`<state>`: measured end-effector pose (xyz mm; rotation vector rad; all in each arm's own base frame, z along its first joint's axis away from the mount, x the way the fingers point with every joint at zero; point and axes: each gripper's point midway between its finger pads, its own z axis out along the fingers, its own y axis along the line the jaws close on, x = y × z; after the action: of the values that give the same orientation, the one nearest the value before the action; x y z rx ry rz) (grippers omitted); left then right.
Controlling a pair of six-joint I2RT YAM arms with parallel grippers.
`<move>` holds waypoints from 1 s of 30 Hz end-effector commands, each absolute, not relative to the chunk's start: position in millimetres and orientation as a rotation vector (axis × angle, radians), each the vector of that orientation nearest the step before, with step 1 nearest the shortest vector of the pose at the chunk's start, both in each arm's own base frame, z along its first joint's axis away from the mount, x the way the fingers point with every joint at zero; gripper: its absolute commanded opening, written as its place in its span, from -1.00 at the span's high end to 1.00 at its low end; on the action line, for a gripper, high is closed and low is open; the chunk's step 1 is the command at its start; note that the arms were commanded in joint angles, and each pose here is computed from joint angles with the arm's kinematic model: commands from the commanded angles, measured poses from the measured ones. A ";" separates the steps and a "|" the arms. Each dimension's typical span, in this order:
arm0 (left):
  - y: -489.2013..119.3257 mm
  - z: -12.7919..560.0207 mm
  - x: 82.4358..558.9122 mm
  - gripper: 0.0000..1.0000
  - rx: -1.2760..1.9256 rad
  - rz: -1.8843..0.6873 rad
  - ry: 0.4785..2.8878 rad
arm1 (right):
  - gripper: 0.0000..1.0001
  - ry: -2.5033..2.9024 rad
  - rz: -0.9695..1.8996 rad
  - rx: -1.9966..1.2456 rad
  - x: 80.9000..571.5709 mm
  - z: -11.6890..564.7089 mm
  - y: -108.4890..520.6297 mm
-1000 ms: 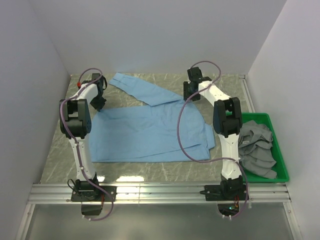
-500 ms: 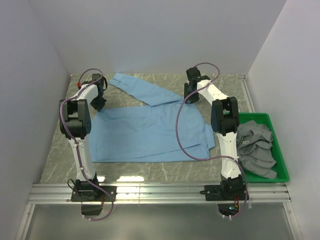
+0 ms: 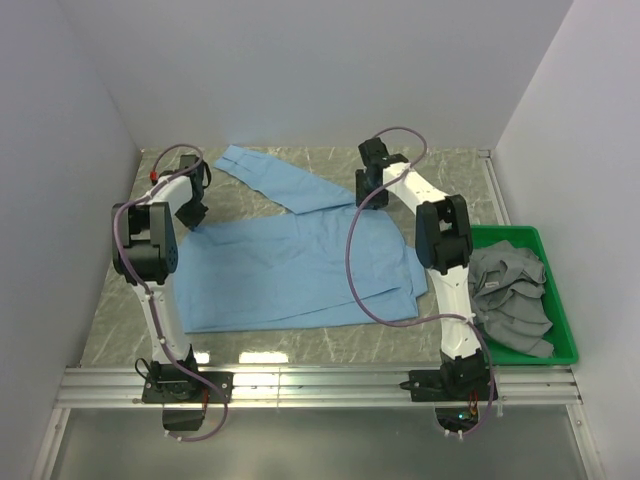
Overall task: Fold and stack the long sleeve shirts
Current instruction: Fold the shirt
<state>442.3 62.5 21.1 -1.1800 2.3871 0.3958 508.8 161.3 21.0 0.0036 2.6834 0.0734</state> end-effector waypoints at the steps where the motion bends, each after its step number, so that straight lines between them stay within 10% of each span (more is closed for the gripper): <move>1: 66.8 -3.4 399.6 0.70 -1.171 0.502 2.526 | -0.04 2.736 0.065 -0.057 495.8 11.8 172.2; 22: 72.5 3.7 426.0 0.99 -1.156 0.490 2.473 | 1.00 2.559 0.023 -0.036 538.8 51.8 153.8; 30: 76.8 22.7 436.5 0.99 -1.145 0.488 2.423 | 1.00 2.475 0.022 -0.018 542.5 85.0 138.6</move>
<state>438.1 67.3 22.7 -1.1491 2.4206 0.4348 524.4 147.5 27.9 -0.0321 2.6228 0.0232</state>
